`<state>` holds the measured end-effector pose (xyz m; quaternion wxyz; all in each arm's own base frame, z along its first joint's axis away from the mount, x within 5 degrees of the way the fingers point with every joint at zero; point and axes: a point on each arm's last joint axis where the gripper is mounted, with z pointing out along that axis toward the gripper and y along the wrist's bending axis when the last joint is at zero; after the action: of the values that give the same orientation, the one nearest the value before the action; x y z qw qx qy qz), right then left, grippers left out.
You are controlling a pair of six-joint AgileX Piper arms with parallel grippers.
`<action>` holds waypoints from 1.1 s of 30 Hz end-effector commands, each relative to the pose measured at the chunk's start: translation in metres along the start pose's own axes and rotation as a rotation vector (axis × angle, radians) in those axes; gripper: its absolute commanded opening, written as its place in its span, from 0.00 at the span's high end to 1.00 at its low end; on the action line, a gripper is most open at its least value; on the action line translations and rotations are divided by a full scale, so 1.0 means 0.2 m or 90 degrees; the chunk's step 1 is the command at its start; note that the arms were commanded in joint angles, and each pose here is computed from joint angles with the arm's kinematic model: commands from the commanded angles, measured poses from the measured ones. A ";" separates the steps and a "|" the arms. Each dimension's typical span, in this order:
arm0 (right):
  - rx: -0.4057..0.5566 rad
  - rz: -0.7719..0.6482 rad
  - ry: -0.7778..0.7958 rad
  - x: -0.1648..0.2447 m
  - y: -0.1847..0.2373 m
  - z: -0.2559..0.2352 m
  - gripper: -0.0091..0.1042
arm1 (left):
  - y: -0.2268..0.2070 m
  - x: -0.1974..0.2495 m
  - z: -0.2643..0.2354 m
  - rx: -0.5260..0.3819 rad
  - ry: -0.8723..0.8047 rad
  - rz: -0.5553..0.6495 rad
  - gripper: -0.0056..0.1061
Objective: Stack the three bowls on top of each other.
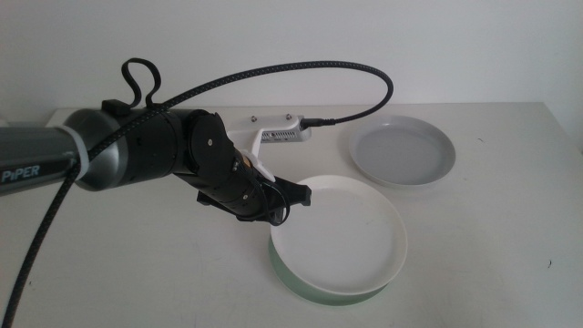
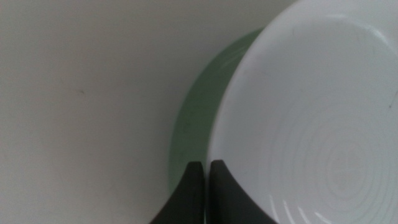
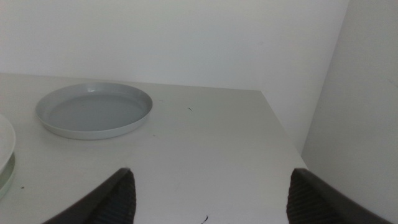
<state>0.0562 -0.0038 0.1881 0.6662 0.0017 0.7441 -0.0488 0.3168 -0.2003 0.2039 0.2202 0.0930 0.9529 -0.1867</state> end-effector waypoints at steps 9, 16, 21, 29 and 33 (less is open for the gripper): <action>0.014 -0.004 -0.072 -0.05 -0.01 -0.01 0.38 | -0.03 -0.04 -0.02 0.018 -0.023 -0.001 0.94; 0.014 -0.004 -0.072 -0.05 -0.01 -0.01 0.38 | -0.03 -0.04 -0.02 0.014 -0.022 0.015 0.57; 0.014 -0.004 -0.072 -0.05 -0.01 -0.01 0.38 | -0.04 -0.05 -0.07 0.021 -0.027 0.048 0.14; 0.014 -0.004 -0.072 -0.05 -0.01 -0.01 0.38 | -0.09 -0.10 -0.53 0.048 -0.139 0.167 0.01; 0.014 -0.004 -0.072 -0.05 -0.01 -0.01 0.38 | -0.06 -0.05 -0.83 0.050 -0.169 0.208 0.01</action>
<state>0.0562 -0.0038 0.1881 0.6662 0.0017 0.7441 -0.0488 0.2726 -0.1580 0.3131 0.3170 0.2217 0.9032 -0.1861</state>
